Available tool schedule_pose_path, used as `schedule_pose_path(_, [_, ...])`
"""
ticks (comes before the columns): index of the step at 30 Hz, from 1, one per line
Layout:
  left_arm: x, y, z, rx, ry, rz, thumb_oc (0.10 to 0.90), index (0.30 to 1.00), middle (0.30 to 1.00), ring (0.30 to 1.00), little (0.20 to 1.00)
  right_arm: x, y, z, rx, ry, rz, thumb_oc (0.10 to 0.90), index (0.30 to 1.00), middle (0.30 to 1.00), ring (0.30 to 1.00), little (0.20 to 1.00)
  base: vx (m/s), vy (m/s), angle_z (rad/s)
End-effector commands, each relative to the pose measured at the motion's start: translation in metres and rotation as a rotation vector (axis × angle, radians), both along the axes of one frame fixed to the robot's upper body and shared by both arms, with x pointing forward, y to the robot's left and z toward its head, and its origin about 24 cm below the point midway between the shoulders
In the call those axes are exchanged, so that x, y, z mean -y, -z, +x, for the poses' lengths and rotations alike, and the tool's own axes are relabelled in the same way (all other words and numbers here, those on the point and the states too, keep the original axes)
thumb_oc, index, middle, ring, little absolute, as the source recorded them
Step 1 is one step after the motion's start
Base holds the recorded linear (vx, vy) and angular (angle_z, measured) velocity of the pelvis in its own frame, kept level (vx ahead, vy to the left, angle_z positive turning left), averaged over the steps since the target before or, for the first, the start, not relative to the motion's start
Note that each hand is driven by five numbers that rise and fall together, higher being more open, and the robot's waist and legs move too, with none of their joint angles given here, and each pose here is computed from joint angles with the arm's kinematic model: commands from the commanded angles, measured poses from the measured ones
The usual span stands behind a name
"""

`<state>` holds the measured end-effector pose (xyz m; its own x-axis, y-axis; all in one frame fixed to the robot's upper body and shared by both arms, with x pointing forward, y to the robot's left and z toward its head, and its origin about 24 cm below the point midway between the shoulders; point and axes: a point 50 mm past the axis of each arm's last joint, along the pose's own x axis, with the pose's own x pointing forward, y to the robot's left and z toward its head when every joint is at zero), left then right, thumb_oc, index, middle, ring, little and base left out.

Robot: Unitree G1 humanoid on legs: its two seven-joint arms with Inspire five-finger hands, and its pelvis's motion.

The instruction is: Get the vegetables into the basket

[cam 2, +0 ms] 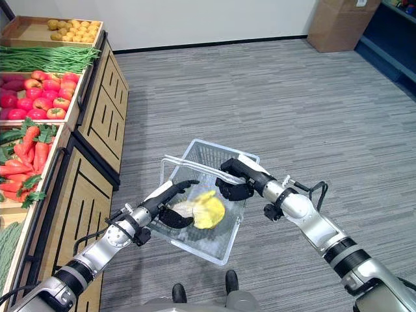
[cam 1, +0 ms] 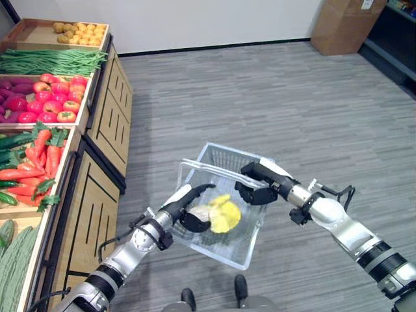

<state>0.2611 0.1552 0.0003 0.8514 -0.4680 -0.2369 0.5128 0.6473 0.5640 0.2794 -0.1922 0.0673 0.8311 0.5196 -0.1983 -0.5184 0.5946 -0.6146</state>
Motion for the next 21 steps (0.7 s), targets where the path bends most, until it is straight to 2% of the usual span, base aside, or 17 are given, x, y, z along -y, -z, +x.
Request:
schedule_pose_path(1, [0.011,-0.043,0.017,0.207,0.033,-0.094,0.900,1.000,1.000,1.000,1.000,-0.010,-0.062,0.015,0.306,-0.001,0.225,0.400,0.300,0.300,0.300,0.300,-0.01,-0.008,0.07])
schedule_pose_path(5, [0.015,-0.052,0.015,0.228,0.051,-0.146,0.900,1.000,1.000,1.000,1.000,-0.004,-0.054,0.016,0.302,0.043,0.194,0.400,0.300,0.300,0.300,0.300,0.00,-0.005,0.04])
schedule_pose_path(8, [0.020,-0.068,0.011,0.238,0.096,-0.250,0.900,1.000,1.000,1.000,1.000,0.005,-0.044,0.019,0.295,0.113,0.159,0.400,0.300,0.300,0.300,0.300,-0.01,-0.005,0.02])
schedule_pose_path(11, [0.030,-0.095,-0.005,0.179,0.274,-0.422,0.900,1.000,1.000,1.000,1.000,0.017,-0.029,0.021,0.272,0.205,0.131,0.400,0.300,0.300,0.300,0.300,0.00,0.002,0.04])
schedule_pose_path(12, [0.030,-0.095,-0.005,0.178,0.275,-0.422,0.900,1.000,1.000,1.000,1.000,0.017,-0.029,0.022,0.272,0.205,0.132,0.400,0.300,0.300,0.300,0.300,0.00,0.000,0.00])
schedule_pose_path(15, [0.028,-0.112,-0.023,0.071,0.407,-0.559,0.900,1.000,1.000,1.000,1.000,0.027,-0.005,0.022,0.216,0.278,0.058,0.400,0.300,0.300,0.300,0.300,-0.01,0.005,0.02])
schedule_pose_path(19, [0.019,-0.112,-0.031,0.017,0.405,-0.592,0.900,1.000,1.000,1.000,1.000,0.035,0.010,0.019,0.178,0.332,0.031,0.400,0.300,0.300,0.300,0.300,0.00,0.003,0.04])
schedule_pose_path(21, [0.008,-0.109,-0.035,0.021,0.355,-0.597,0.900,1.000,1.000,1.000,1.000,0.042,0.020,0.015,0.154,0.361,-0.008,0.400,0.300,0.300,0.300,0.300,0.00,0.000,0.00])
